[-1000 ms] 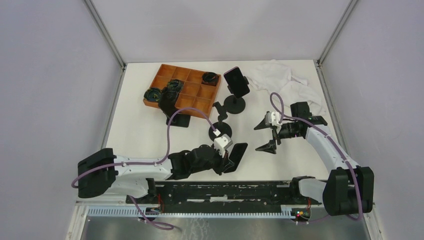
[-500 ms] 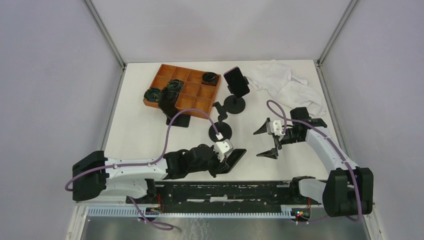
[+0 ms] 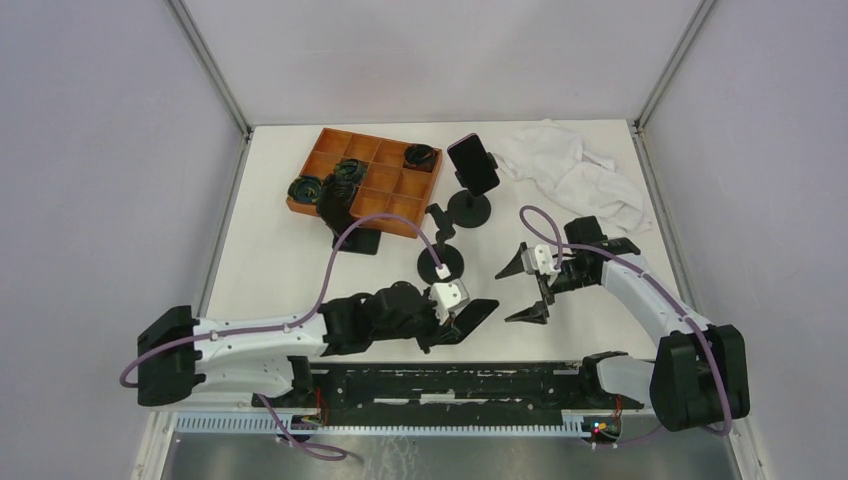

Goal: Place the phone on the phone stand
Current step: Pick up the phone at the center of the board, then adjust the phone stand at the center of the board.

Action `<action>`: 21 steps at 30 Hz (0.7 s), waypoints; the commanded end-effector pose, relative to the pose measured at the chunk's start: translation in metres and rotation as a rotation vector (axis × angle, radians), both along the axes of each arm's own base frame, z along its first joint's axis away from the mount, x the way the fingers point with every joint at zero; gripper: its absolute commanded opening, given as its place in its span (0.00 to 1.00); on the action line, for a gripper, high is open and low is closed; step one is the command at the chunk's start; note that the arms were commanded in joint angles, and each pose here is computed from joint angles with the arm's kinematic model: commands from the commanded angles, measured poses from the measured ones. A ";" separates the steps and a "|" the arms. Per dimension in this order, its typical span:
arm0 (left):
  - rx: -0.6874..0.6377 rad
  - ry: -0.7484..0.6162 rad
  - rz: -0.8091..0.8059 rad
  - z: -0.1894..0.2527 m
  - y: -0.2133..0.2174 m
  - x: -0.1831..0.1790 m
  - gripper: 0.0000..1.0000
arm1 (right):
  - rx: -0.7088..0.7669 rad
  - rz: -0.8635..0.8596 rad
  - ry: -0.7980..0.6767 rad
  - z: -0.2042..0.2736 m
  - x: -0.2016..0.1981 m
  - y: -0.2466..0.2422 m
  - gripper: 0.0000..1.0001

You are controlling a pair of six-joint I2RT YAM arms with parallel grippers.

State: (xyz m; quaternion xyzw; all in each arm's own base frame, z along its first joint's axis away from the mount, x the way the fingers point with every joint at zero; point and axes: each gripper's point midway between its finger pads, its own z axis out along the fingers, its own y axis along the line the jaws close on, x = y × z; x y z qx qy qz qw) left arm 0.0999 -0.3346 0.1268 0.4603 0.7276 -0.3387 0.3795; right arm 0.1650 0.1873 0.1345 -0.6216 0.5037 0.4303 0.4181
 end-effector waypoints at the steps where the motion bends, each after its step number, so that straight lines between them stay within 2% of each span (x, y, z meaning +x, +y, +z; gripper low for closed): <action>1: -0.159 -0.121 -0.018 0.077 -0.001 0.009 0.02 | 0.027 0.011 -0.043 0.005 0.003 0.003 0.98; 7: -0.238 -0.217 0.066 0.152 0.038 0.035 0.02 | -0.005 -0.042 -0.053 0.005 0.018 0.002 0.98; 10: -0.255 -0.290 0.110 0.189 0.061 0.048 0.02 | -0.059 -0.200 -0.042 0.012 0.055 0.000 0.98; 13: -0.262 -0.368 0.175 0.216 0.081 0.061 0.02 | -0.077 -0.373 -0.052 0.040 0.090 0.001 0.98; 16: -0.261 -0.431 0.278 0.225 0.098 0.075 0.02 | -0.061 -0.440 0.015 0.079 0.108 0.019 0.98; 21: -0.295 -0.486 0.465 0.218 0.121 0.097 0.02 | -0.052 -0.475 0.128 0.117 0.120 0.062 0.96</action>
